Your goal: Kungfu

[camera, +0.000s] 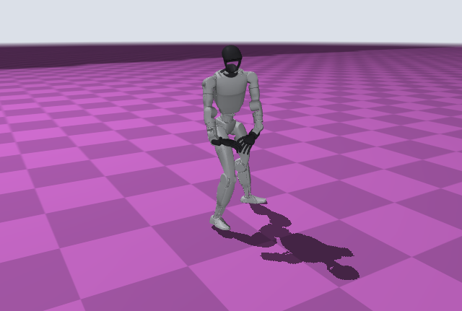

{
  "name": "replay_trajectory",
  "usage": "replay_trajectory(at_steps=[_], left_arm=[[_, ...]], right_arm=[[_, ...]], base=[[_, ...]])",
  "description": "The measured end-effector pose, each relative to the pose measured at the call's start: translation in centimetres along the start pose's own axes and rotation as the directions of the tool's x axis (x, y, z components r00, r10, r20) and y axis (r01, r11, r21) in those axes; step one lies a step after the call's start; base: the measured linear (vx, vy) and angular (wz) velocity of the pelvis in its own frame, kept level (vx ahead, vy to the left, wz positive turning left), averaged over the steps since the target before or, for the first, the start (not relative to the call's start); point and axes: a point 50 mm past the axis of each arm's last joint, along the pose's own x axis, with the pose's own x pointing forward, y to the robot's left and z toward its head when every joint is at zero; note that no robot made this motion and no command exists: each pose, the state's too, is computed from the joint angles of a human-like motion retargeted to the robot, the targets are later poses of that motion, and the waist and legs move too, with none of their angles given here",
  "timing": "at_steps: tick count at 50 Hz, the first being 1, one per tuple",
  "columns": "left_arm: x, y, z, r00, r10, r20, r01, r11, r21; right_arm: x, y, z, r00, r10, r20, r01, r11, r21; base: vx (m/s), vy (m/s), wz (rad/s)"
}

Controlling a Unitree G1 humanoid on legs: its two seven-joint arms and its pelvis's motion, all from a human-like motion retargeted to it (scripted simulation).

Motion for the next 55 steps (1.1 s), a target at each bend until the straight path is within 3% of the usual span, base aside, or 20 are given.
replay_trajectory(at_steps=[11,18,25,30,37,40,45,49,55], left_arm=[[-1.6,-3.0,2.3,0.99,-0.081,0.118,0.086,0.996,-0.038],[-0.8,-2.4,3.3,0.963,-0.156,0.218,0.176,0.981,-0.076],[0.1,0.5,3.4,0.965,-0.037,0.261,0.08,0.985,-0.153],[0.7,4.8,3.3,0.936,0.153,0.316,-0.102,0.98,-0.172],[1.0,14.0,4.6,0.759,0.452,0.469,-0.435,0.888,-0.15],[0.6,17.9,6.0,0.63,0.564,0.534,-0.581,0.798,-0.159],[-0.3,24.0,8.7,0.397,0.674,0.623,-0.784,0.602,-0.152],[-2.2,28.3,9.0,0.277,0.743,0.61,-0.904,0.416,-0.096],[-10.8,33.4,6.2,0.017,0.844,0.536,-0.968,0.148,-0.202]], right_arm=[[-2.4,1.3,2.8,0.998,-0.046,-0.049,0.052,0.991,0.126],[-3.3,1.6,3.8,0.981,0.024,-0.19,0.052,0.92,0.388],[-6.5,2.1,4.7,0.916,0.274,-0.292,0.038,0.666,0.745],[-12.9,1.0,4.1,0.802,0.354,-0.481,0.336,0.397,0.854],[-24.5,0.6,7.1,0.585,0.627,-0.514,0.709,-0.088,0.7],[-28.5,0.1,9.6,0.496,0.722,-0.483,0.806,-0.175,0.565],[-31.4,-0.7,11.5,0.332,0.751,-0.571,0.938,-0.197,0.286],[-28.2,0.8,11.7,0.289,0.714,-0.637,0.955,-0.257,0.146],[-11.9,4.5,6.6,0.51,0.518,-0.686,0.783,-0.61,0.122]], base=[[-0.04,-0.03,-0.57],[0.01,0.02,0.06],[0.07,0.11,0.31],[0.12,0.28,0.55],[0.15,0.28,0.59],[0.14,0.15,0.89],[0.23,0.37,1.25],[0.42,0.65,1.29],[0.47,0.61,0.83]])
